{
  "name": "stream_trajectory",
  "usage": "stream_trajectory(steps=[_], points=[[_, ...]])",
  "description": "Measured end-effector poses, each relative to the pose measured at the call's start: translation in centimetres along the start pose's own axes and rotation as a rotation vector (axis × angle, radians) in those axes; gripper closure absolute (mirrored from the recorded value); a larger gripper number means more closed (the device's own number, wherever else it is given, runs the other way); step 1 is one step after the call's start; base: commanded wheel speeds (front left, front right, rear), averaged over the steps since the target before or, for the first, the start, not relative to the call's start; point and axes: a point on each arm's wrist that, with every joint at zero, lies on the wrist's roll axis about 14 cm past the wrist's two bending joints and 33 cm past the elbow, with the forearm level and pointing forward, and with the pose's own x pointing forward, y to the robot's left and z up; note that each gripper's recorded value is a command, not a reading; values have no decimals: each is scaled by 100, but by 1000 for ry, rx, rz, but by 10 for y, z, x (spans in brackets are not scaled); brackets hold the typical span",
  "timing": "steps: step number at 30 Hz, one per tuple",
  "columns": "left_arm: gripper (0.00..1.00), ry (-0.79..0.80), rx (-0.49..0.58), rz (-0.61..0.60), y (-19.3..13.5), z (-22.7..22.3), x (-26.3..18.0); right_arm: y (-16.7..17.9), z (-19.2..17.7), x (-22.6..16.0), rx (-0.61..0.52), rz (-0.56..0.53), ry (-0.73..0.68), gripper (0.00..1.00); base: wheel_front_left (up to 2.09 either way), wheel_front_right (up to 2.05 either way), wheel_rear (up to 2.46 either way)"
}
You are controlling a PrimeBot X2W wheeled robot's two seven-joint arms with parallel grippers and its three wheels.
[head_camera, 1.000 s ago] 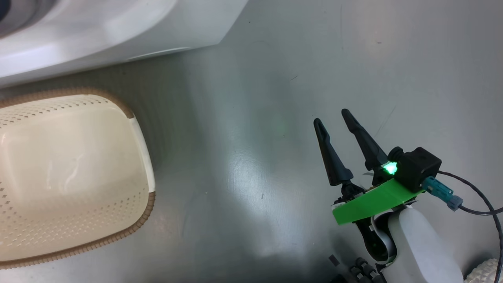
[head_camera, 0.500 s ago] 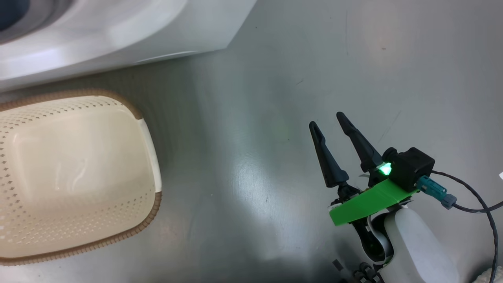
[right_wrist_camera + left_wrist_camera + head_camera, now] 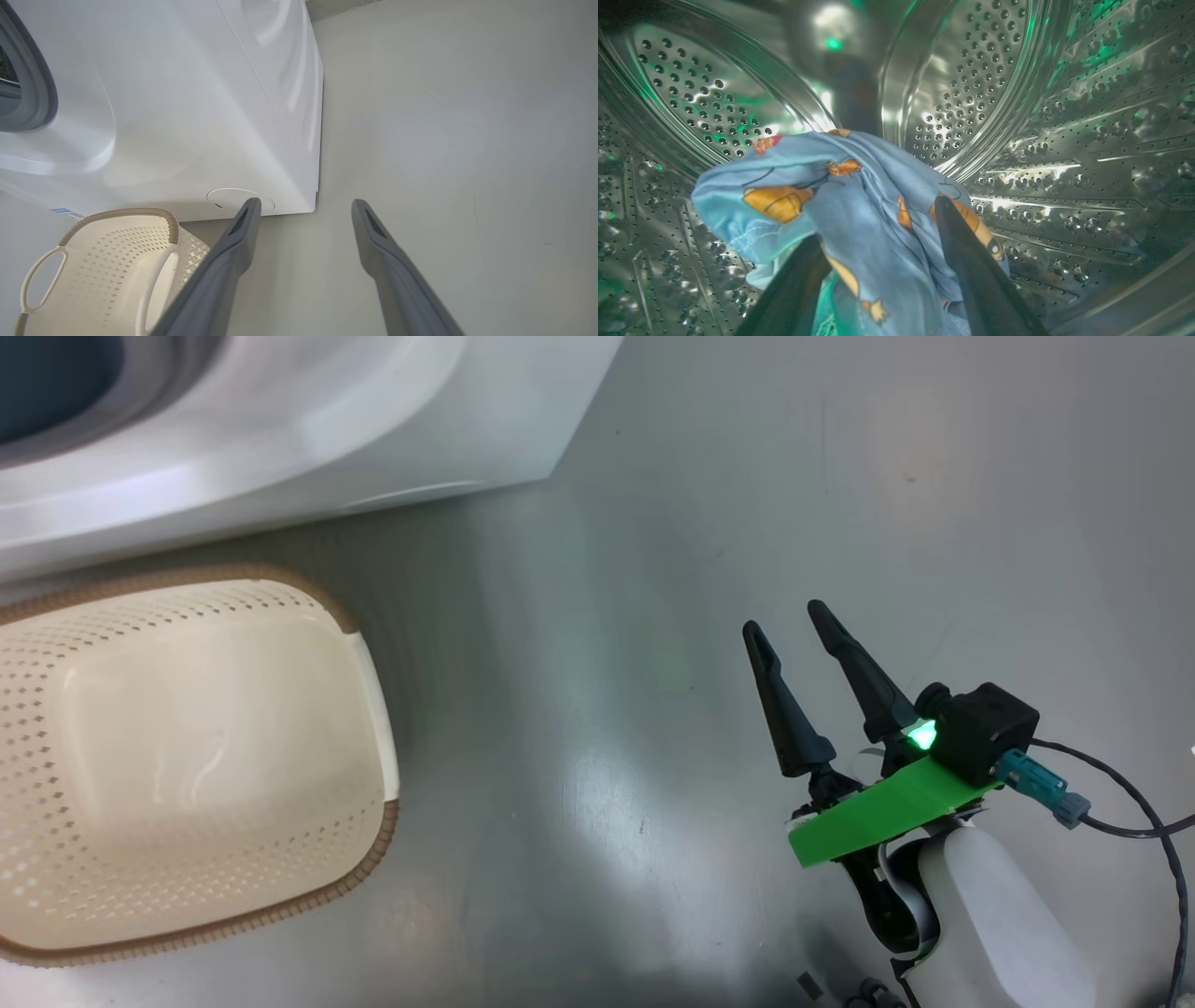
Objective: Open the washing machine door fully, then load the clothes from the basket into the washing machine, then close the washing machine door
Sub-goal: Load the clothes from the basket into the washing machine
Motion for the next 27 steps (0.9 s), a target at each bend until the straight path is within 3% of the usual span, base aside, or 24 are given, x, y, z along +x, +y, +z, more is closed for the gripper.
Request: stream_trajectory(steps=[27], points=[[0,22,-41,25,-9,28,-86,24,56,-17,-20,41,-125,0,0,0,0]])
